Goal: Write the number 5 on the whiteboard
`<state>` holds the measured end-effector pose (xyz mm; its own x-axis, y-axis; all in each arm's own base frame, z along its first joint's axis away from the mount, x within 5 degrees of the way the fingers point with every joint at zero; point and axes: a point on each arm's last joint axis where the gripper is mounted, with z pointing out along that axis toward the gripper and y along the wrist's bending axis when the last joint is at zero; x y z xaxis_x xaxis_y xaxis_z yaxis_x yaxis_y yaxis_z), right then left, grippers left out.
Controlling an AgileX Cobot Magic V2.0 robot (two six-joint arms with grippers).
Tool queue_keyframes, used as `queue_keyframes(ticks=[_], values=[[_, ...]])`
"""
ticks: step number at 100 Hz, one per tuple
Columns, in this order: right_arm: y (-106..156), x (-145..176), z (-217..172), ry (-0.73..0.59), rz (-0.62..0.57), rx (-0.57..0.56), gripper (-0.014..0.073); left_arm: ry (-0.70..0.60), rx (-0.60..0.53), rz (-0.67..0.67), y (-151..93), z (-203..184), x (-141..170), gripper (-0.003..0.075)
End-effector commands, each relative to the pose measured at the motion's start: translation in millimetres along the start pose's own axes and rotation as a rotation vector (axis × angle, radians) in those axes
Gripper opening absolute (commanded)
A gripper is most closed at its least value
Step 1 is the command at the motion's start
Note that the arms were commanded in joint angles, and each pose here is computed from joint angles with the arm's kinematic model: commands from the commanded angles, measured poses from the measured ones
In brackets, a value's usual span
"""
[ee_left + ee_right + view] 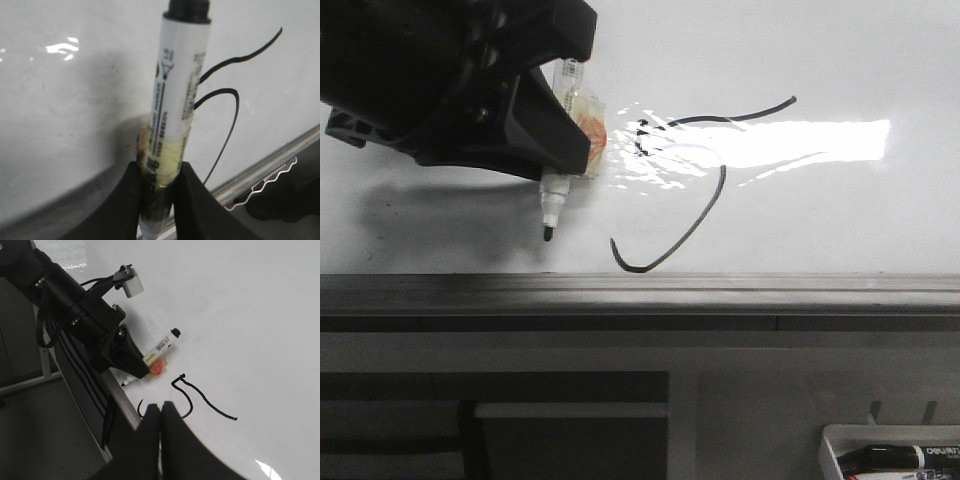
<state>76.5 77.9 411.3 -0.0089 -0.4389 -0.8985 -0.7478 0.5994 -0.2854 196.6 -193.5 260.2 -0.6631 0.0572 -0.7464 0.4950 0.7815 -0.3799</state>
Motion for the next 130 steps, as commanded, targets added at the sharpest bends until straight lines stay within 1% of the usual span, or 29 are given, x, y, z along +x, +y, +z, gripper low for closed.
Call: queue_keyframes(ticks=[1, 19, 36, 55, 67, 108, 114, 118, 123, 128, 130], values=[[-4, -12, -6, -0.080, 0.002, 0.030, -0.0061, -0.127, -0.005, -0.027, 0, -7, -20, -0.0021], [-3, -8, -4, -0.072, 0.004, 0.027, -0.0061, -0.123, -0.054, -0.036, 14, -1, -22, -0.0021], [-1, -1, 4, -0.055, 0.003, 0.021, -0.0061, -0.156, -0.085, -0.047, 23, -2, -27, -0.0021], [1, 4, 8, -0.054, 0.002, 0.020, -0.0061, -0.188, -0.090, -0.033, 24, -3, -30, -0.0021], [0, 2, 8, -0.076, 0.002, 0.026, -0.0061, -0.196, -0.095, 0.013, 23, -3, -31, -0.0021], [0, 1, 9, -0.091, 0.002, 0.030, -0.0061, -0.198, -0.108, 0.009, 26, 3, -30, -0.0017], [0, 1, 9, -0.091, 0.007, 0.030, -0.0061, -0.196, -0.108, 0.009, 27, 3, -30, 0.0013], [0, 1, 9, -0.091, 0.008, 0.030, -0.0061, -0.194, -0.109, 0.009, 27, 3, -30, 0.0059], [0, 1, 9, -0.091, 0.008, 0.030, -0.0061, -0.194, -0.109, 0.007, 27, 3, -30, 0.0131], [0, 1, 9, -0.091, 0.008, 0.030, -0.0061, -0.194, -0.109, 0.005, 27, 3, -30, 0.0223], [0, 1, 9, -0.091, 0.008, 0.030, -0.0061, -0.194, -0.108, 0.002, 27, 3, -30, 0.0246]])
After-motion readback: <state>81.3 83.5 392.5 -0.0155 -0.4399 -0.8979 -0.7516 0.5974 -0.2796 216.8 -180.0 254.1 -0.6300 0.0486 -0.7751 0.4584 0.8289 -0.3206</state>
